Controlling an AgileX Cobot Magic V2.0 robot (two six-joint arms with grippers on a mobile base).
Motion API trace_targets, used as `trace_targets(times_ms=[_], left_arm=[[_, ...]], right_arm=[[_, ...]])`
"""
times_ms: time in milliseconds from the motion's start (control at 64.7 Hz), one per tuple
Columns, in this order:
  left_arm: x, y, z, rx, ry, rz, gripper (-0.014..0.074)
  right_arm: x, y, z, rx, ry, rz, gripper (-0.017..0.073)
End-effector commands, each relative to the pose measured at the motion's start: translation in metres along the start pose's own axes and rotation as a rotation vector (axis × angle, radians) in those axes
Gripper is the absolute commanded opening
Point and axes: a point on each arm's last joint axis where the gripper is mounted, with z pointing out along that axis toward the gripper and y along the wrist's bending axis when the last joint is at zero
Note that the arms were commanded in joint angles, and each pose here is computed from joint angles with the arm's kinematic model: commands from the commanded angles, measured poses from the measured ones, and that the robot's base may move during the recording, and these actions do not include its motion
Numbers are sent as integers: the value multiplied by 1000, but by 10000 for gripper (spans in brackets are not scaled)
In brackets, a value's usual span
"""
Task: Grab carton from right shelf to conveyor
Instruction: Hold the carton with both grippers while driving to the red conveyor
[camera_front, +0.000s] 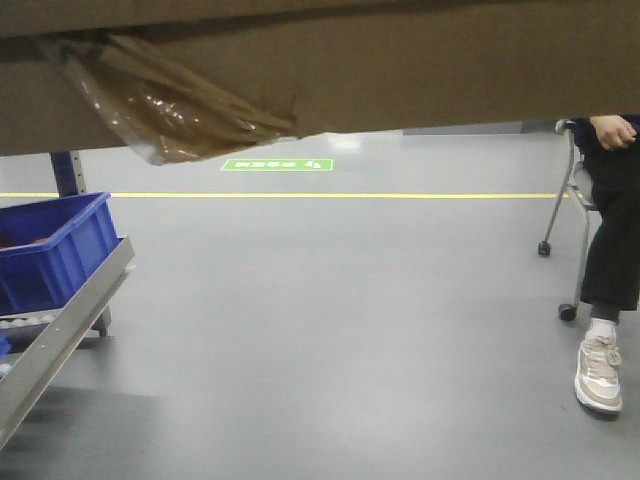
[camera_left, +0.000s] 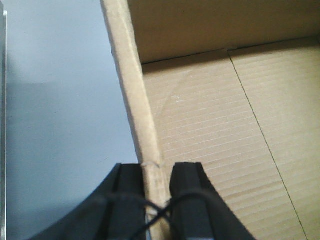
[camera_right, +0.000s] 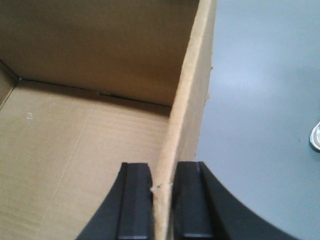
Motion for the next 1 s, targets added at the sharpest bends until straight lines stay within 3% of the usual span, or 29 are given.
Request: trace_targets(times_ms=[0,989], left_arm=[[0,-1,-6,13,-21,15,-18],[0,-1,-6,13,-21,15,-18]], right_arm=[[-7,0,-10,-9,-87,-12,-70],[-7,0,-10,-9,-87,-12,-70]])
